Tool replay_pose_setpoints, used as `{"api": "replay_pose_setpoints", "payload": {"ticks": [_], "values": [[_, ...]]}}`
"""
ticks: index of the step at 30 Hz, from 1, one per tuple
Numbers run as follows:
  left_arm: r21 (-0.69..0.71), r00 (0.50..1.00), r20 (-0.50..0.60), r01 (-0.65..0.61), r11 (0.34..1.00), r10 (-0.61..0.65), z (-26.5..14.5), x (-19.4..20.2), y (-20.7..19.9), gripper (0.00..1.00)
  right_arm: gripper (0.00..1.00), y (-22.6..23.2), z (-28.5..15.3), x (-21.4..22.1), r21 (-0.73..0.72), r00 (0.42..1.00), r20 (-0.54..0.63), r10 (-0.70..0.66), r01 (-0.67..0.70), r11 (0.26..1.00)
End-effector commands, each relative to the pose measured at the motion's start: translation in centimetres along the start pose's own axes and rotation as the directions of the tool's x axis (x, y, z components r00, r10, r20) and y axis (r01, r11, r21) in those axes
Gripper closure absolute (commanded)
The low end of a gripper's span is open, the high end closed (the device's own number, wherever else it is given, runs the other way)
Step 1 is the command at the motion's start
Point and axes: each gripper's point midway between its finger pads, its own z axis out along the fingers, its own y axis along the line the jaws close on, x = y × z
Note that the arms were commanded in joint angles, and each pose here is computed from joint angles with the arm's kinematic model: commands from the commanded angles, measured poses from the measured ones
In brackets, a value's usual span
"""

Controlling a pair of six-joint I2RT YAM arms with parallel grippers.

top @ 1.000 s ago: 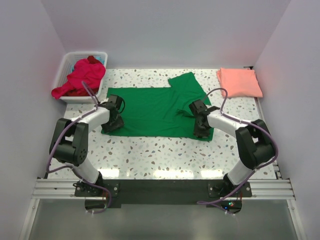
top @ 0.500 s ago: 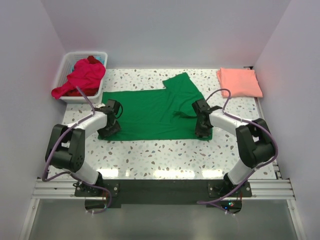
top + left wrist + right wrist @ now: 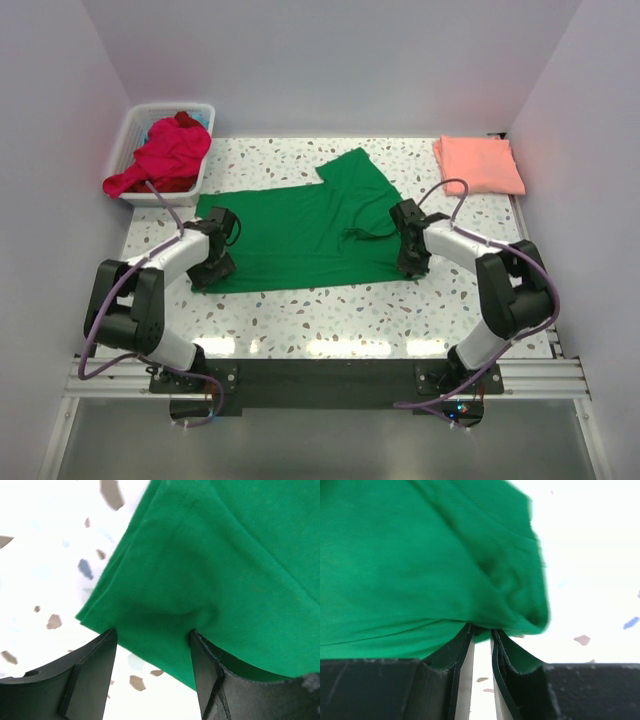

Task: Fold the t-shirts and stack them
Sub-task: Fold the tshirt

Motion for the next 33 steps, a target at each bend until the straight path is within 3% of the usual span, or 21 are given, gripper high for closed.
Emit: {"api": "replay_pose_setpoints", "payload": {"ticks": [1,8,14,20,26,33], "values": [[-0.107,0.999,-0.022,-0.031,0.994,0.028,-0.6,1.0,3.6,0.36,0.78,-4.0,-1.6,0.3,0.127,1.0,0.028,-0.013,0.01,0.992],[0.009,0.997,0.07,-0.01,1.0,0.009,-4.2,-3.1,1.4,0.36,0.78,-2.7,-6.3,-3.3,0.062,0.984,0.18,-0.015,0.004,0.998],[0.079,0.988,0.152,-0.022,0.997,0.009,-6.2,-6.3,-0.3,0.36,0.75,1.1,-7.3,-5.3,-0.025,0.973,0.219,-0.069,0.076,0.997],[0.194,0.981,0.19,-0.076,0.978,0.039,-6.4,-7.9,-3.6,0.35,0.66,5.6,-5.6,-7.0,-0.147,0.968,0.236,-0.09,0.127,0.981],[0.376,0.972,0.228,-0.15,0.914,0.066,-7.1,-8.8,-7.8,0.35,0.66,8.6,-2.4,-8.3,-0.18,0.963,0.24,-0.124,0.17,0.969],[0.402,0.956,0.266,-0.227,0.887,0.124,-7.3,-9.4,-9.0,0.35,0.67,10.3,-0.1,-9.0,-0.161,0.957,0.233,-0.173,0.214,0.964]]}}
